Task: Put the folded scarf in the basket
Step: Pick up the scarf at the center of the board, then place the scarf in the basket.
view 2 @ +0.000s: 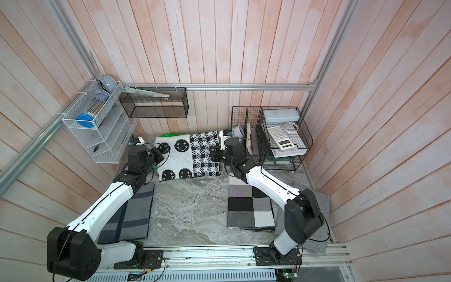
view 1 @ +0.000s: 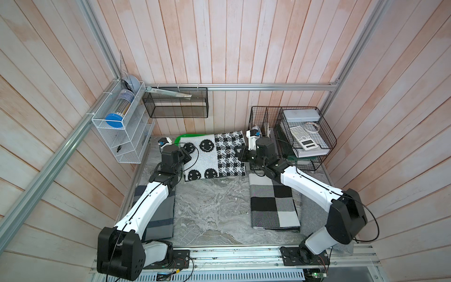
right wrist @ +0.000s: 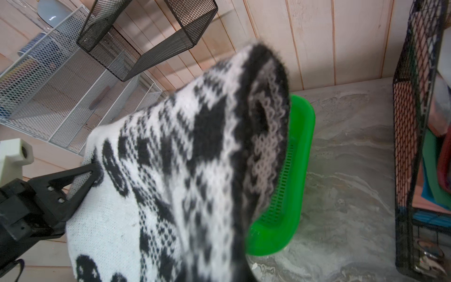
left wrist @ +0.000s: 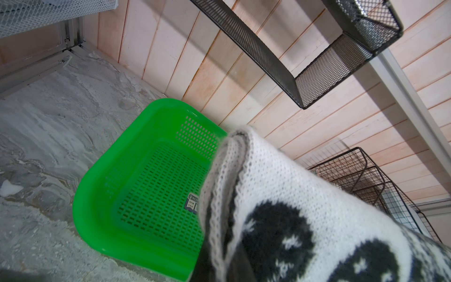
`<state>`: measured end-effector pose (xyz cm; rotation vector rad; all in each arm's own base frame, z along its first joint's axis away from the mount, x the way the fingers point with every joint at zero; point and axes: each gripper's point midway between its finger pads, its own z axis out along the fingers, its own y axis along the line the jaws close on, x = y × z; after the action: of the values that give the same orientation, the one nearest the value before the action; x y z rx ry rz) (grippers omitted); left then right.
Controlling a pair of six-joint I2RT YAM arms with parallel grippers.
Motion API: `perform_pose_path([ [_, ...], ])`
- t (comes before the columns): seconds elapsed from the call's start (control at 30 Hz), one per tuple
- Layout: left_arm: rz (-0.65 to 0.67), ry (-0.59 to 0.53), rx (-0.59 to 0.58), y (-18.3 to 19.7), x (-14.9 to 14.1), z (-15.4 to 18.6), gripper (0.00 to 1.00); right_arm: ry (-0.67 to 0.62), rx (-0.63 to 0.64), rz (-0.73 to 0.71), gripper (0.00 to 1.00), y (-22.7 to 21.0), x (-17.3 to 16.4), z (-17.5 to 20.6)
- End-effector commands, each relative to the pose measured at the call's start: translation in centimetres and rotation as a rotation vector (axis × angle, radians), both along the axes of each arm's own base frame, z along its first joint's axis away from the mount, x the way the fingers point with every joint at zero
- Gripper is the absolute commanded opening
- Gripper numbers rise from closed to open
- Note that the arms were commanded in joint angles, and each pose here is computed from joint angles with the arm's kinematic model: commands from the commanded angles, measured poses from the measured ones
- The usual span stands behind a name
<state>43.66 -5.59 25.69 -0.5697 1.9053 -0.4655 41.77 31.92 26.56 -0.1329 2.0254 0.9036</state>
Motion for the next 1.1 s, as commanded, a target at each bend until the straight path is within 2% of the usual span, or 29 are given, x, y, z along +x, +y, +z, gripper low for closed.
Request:
perform_pose_path([
  [0.0, 0.025, -0.031, 0.034, 1.7, 2.7, 1.1, 0.0, -0.051, -0.012, -0.003, 0.0, 0.0, 2.8, 1.4],
  [0.37, 0.061, 0.013, 0.138, 5.3, 10.3, -0.9, 0.0, -0.002, -0.054, -0.014, 0.0, 3.2, 9.3, -2.0],
  [0.47, 0.036, 0.02, 0.13, 5.0, 11.7, -1.5, 0.0, 0.015, -0.071, -0.021, 0.0, 3.7, 10.5, -3.3],
  [0.8, 0.029, 0.107, 0.139, 5.0, 13.2, -6.3, 0.0, 0.09, -0.14, -0.043, 0.0, 4.2, 12.5, -8.0],
  [1.07, 0.028, 0.123, 0.186, 5.3, 14.7, -8.0, 0.0, 0.14, -0.149, -0.02, 0.0, 5.1, 12.7, -10.7],
])
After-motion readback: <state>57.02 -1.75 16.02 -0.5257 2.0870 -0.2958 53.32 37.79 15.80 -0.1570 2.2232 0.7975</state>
